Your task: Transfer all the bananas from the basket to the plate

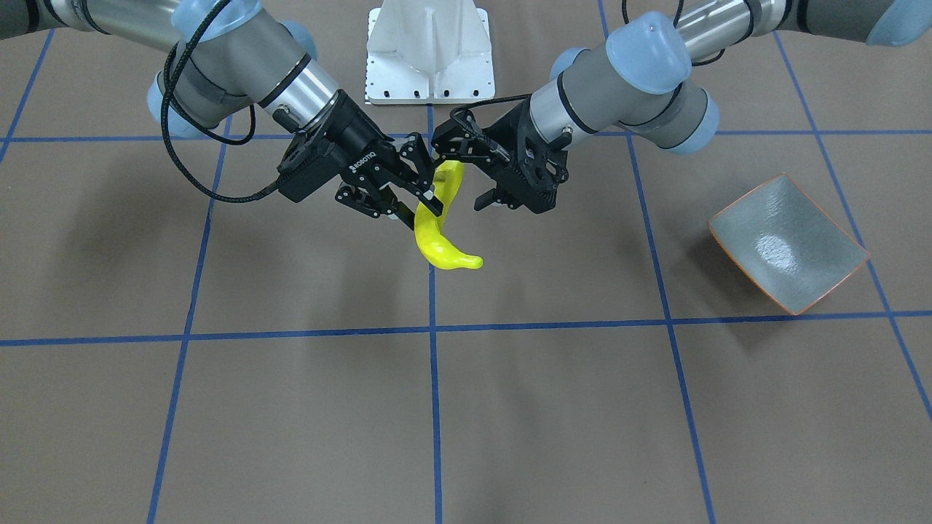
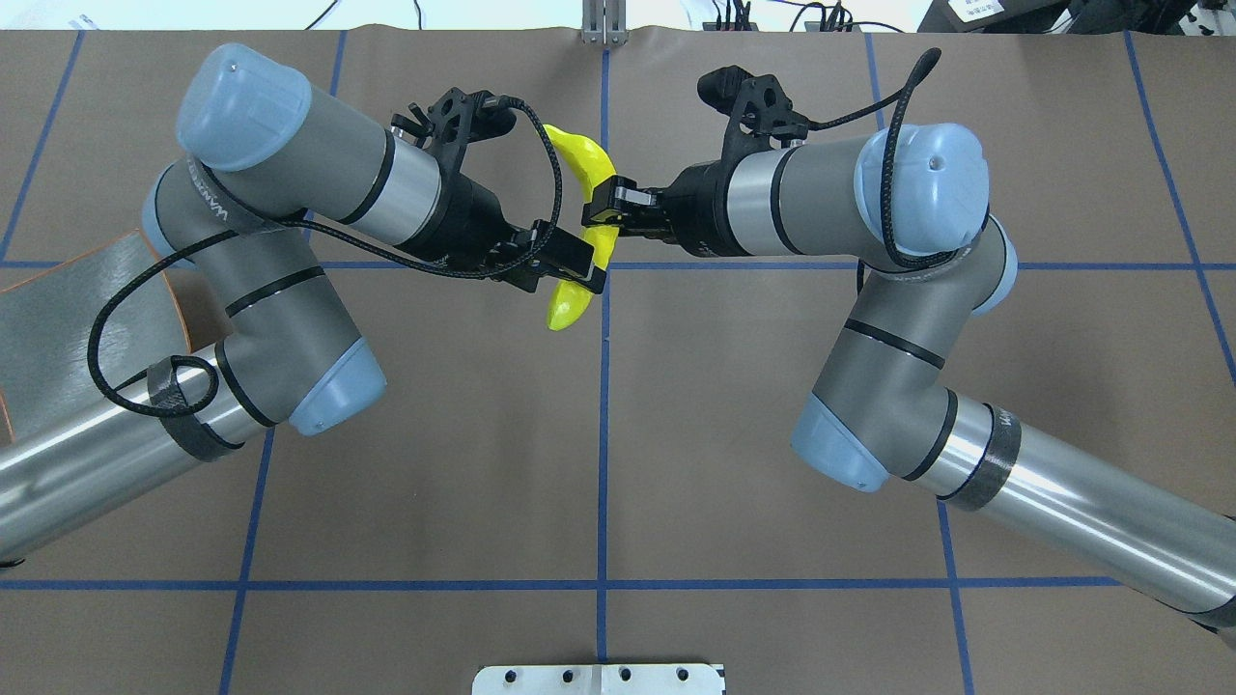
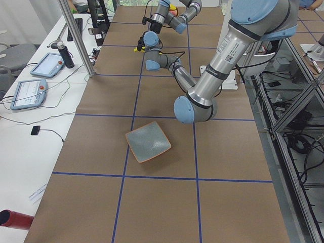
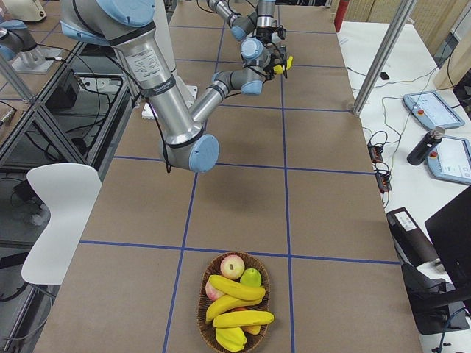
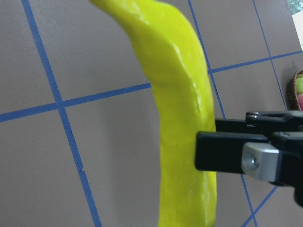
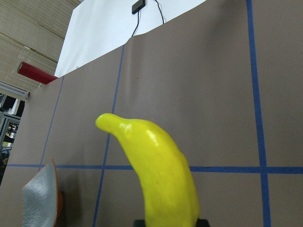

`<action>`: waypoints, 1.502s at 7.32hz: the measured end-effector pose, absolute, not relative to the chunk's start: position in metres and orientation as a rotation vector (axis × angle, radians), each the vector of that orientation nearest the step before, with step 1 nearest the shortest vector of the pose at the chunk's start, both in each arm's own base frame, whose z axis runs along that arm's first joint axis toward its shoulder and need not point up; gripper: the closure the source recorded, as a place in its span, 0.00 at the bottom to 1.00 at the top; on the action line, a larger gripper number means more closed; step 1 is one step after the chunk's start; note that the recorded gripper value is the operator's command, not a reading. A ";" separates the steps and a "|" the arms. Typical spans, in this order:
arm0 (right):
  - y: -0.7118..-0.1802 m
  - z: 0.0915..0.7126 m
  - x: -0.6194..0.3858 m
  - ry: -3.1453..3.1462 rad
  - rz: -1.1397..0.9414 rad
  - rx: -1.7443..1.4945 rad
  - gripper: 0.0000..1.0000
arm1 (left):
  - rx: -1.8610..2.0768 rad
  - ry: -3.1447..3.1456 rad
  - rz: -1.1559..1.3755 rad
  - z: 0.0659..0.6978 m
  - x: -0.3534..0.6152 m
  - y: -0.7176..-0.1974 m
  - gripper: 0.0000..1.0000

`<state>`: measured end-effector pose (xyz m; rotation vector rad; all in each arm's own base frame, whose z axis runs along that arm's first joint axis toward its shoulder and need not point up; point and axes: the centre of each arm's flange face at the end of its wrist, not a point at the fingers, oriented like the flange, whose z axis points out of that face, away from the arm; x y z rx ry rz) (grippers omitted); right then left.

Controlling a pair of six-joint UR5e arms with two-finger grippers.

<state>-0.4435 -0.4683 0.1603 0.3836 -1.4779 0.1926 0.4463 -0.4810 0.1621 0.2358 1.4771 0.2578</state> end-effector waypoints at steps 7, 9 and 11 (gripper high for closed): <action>-0.459 0.161 -0.445 -1.538 0.161 0.402 1.00 | 0.236 1.490 0.274 0.159 0.452 -0.475 0.31; -0.459 0.167 -0.447 -1.566 0.151 0.415 1.00 | 0.245 1.502 0.282 0.157 0.451 -0.473 0.31; -0.458 0.168 -0.447 -1.585 0.142 0.422 1.00 | 0.263 1.521 0.294 0.157 0.449 -0.472 0.31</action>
